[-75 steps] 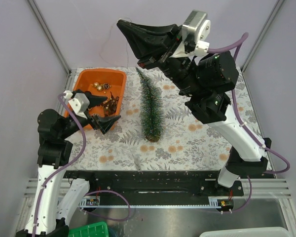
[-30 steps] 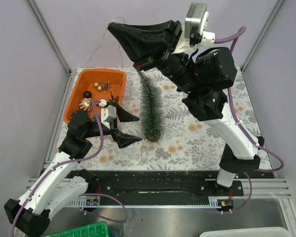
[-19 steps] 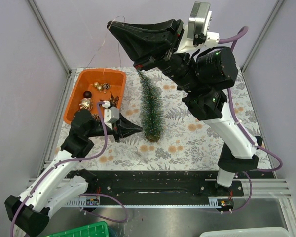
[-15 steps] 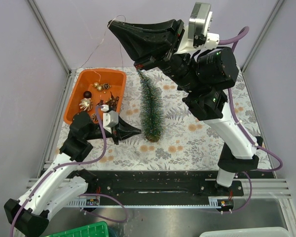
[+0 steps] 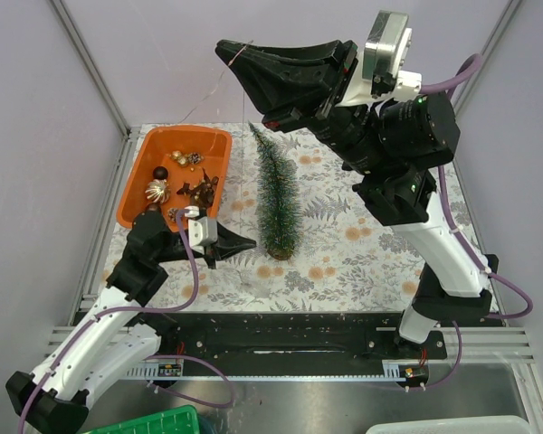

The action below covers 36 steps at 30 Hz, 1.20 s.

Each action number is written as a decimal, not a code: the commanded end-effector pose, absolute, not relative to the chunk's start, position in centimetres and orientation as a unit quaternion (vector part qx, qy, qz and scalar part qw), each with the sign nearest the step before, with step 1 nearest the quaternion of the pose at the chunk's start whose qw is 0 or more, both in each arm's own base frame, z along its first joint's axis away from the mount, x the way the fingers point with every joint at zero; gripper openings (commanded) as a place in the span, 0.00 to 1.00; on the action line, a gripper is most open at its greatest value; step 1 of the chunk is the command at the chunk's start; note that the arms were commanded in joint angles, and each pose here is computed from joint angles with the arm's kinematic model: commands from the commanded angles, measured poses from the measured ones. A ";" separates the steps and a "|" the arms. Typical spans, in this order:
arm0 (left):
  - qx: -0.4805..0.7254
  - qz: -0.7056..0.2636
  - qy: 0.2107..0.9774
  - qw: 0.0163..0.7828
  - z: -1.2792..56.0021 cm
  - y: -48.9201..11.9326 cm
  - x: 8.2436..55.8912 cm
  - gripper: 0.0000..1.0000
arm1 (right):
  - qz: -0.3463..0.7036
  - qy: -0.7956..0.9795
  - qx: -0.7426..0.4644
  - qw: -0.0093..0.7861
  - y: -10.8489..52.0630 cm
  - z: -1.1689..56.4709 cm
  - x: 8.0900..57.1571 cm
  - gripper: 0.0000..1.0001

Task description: Decorate the small christmas tree

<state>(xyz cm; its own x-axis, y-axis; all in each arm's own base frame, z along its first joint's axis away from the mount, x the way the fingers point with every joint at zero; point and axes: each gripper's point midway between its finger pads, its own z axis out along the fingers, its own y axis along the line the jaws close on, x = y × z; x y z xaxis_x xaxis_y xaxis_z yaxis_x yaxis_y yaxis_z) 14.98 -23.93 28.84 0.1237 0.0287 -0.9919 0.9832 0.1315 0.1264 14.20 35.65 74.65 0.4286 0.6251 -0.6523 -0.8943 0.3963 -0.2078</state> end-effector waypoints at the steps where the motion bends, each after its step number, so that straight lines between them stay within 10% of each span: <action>1: 0.510 -0.408 0.520 0.551 27.0 -23.4 15.3 0.00 | 0.462 0.201 -0.230 0.832 30.5 78.2 12.8 0.00; 20: 0.477 -0.394 0.521 0.588 33.6 -22.3 15.9 0.24 | 0.412 0.258 -0.230 0.843 33.7 75.4 20.3 0.00; 23: 0.484 -0.426 0.507 0.572 34.3 -22.8 14.8 0.71 | 0.433 0.263 -0.239 0.828 34.4 74.7 21.0 0.00; 36: 0.431 -0.437 0.510 0.603 37.2 -25.0 18.9 0.84 | 0.515 0.230 -0.267 0.781 35.7 75.0 18.5 0.00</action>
